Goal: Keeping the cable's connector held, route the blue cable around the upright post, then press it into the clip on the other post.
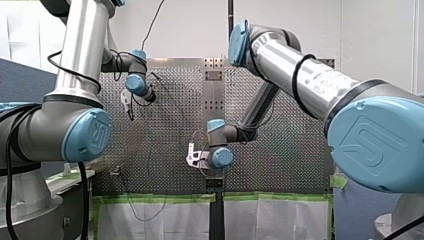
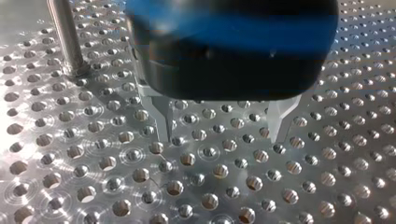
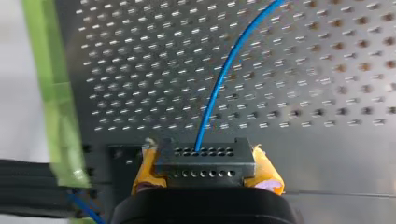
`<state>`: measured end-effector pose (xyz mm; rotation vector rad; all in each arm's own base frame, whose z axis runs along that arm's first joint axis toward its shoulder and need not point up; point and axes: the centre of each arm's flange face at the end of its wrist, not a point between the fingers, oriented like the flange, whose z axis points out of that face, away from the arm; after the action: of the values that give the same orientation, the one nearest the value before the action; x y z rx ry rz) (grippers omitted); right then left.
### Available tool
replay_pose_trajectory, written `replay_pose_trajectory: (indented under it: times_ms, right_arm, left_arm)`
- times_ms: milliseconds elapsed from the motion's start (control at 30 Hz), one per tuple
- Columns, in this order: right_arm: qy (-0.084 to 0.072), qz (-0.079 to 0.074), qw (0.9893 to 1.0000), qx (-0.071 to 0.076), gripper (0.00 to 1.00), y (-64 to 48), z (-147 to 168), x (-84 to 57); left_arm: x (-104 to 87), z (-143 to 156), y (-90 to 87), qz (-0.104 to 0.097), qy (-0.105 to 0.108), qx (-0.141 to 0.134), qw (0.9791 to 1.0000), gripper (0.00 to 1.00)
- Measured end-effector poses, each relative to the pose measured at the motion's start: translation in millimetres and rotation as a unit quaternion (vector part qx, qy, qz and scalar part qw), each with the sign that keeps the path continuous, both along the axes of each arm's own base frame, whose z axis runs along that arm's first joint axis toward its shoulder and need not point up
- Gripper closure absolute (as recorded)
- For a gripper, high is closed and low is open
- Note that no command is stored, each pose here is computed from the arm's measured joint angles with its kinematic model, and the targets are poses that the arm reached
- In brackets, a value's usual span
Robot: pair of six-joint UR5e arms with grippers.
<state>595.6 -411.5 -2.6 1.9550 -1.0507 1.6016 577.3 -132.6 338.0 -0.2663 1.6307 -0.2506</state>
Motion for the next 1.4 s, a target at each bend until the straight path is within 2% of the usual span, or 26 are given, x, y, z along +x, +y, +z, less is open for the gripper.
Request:
replay_pose_trajectory:
  times_ms: [133,300,533,633,767,867,1033,1133,1267,1400]
  right_arm:
    - [0.010,-0.003,0.9999,0.010,1.00,3.1,-25.3,-4.7]
    - [0.016,-0.004,0.9998,0.014,1.00,5.3,-37.7,-7.0]
    - [0.026,-0.003,0.9996,0.006,1.00,7.2,-39.0,-6.2]
    - [0.030,-0.003,0.9995,0.002,1.00,7.9,-38.7,-5.8]
    - [0.033,-0.002,0.9995,-0.003,1.00,7.6,-36.4,-5.1]
    - [0.032,-0.002,0.9995,-0.005,1.00,6.5,-33.4,-4.8]
    - [0.029,-0.005,0.9995,-0.008,1.00,1.8,-25.2,-5.7]
    - [0.026,-0.007,0.9996,-0.010,1.00,-0.9,-19.3,-5.8]
    - [0.023,-0.008,0.9996,-0.013,1.00,-3.1,-13.2,-5.6]
    - [0.022,-0.008,0.9996,-0.015,1.00,-3.8,-9.7,-5.2]
  left_arm:
    - [0.0,-0.1,0.2,0.000,0.000,0.000,1.0000,0.00]
    - [-1.0,-0.6,-3.0,-0.004,0.002,-0.001,1.0000,0.00]
    - [-2.5,-0.8,-8.1,-0.011,0.004,-0.004,0.9999,0.00]
    - [-6.1,-2.2,-17.1,-0.024,0.012,-0.011,0.9996,0.00]
    - [-13.8,-5.1,-31.3,-0.044,0.031,-0.023,0.9983,0.00]
    - [-19.4,-7.8,-38.1,-0.049,0.047,-0.026,0.9974,0.00]
    - [-29.7,-15.3,-42.9,-0.039,0.076,-0.026,0.9960,0.00]
    - [-38.8,-25.3,-42.8,-0.027,0.099,-0.023,0.9944,0.00]
    - [-53.8,-42.2,-43.8,-0.020,0.135,-0.013,0.9906,0.00]
    - [-65.9,-51.3,-50.3,-0.030,0.160,-0.003,0.9867,0.00]
